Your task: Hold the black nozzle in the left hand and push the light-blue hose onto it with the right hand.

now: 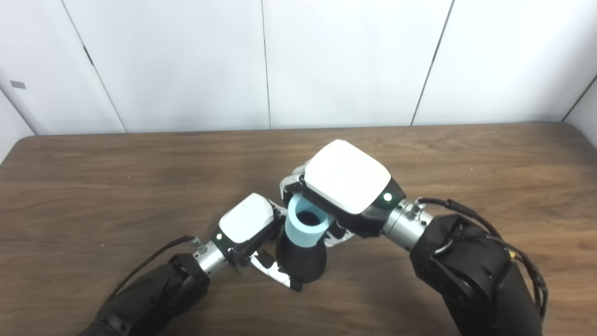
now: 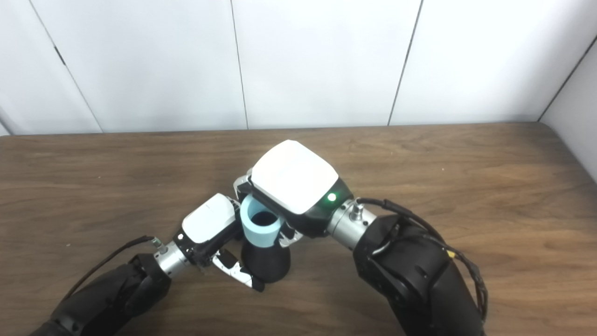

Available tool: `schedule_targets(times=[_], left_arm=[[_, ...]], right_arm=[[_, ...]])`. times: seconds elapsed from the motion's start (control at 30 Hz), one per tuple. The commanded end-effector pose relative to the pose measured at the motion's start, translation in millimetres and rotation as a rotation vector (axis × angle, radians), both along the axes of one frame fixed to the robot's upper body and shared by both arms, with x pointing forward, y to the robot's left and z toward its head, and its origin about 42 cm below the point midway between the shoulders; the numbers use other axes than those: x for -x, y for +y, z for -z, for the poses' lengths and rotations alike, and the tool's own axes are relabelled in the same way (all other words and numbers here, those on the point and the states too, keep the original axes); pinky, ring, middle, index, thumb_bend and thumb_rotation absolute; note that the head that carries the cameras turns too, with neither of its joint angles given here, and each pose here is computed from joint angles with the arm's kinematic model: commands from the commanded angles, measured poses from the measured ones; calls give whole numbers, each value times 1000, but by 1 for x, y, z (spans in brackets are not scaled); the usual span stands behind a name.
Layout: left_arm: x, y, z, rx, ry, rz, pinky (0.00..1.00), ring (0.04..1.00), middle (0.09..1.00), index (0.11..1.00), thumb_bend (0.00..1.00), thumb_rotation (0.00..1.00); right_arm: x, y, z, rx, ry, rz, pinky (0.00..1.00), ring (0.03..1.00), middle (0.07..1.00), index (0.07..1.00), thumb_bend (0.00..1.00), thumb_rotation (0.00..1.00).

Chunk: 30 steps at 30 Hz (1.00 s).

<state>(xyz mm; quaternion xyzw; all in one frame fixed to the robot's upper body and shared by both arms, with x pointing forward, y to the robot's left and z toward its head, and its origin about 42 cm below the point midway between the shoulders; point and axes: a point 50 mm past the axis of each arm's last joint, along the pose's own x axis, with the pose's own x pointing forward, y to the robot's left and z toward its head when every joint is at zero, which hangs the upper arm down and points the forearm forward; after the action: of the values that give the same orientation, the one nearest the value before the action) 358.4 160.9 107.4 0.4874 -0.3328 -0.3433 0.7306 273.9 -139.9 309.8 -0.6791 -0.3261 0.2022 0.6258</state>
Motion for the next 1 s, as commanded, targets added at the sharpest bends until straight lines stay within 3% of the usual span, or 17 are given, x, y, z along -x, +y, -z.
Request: schedule_targets(times=[0.0,0.2,0.27,0.4,0.57,0.63,0.87,0.9,0.97], left_arm=[[57,-16,67,-70,202,42,182,245,391,504,515,0],[56,-19,68,-83,185,54,198,262,396,507,516,0],[56,-20,69,-84,181,55,206,270,399,509,516,0],[55,-21,71,-87,187,51,187,251,393,506,515,0],[55,-21,67,-85,182,57,189,255,394,505,516,0],[55,-21,67,-86,182,57,195,260,396,507,516,0],[55,-20,67,-93,180,58,171,231,386,500,515,0],[55,-20,68,-93,181,57,169,229,437,488,520,0],[55,-20,68,-92,183,55,176,238,401,499,516,0]], right_arm=[[-4,-2,-4,18,15,15,200,408,453,493,520,0],[-5,-2,-7,26,58,29,194,392,422,504,518,0],[-6,-1,-9,41,57,28,194,429,468,483,521,0],[-5,1,-11,67,35,17,204,393,427,502,518,0],[-3,4,-8,98,54,23,195,429,481,479,522,0],[-2,5,-7,113,69,31,209,395,440,500,519,0],[0,8,0,170,64,33,231,427,479,482,522,0],[0,9,1,173,61,32,230,431,481,480,523,0],[1,9,4,178,51,32,219,433,481,480,523,0]])
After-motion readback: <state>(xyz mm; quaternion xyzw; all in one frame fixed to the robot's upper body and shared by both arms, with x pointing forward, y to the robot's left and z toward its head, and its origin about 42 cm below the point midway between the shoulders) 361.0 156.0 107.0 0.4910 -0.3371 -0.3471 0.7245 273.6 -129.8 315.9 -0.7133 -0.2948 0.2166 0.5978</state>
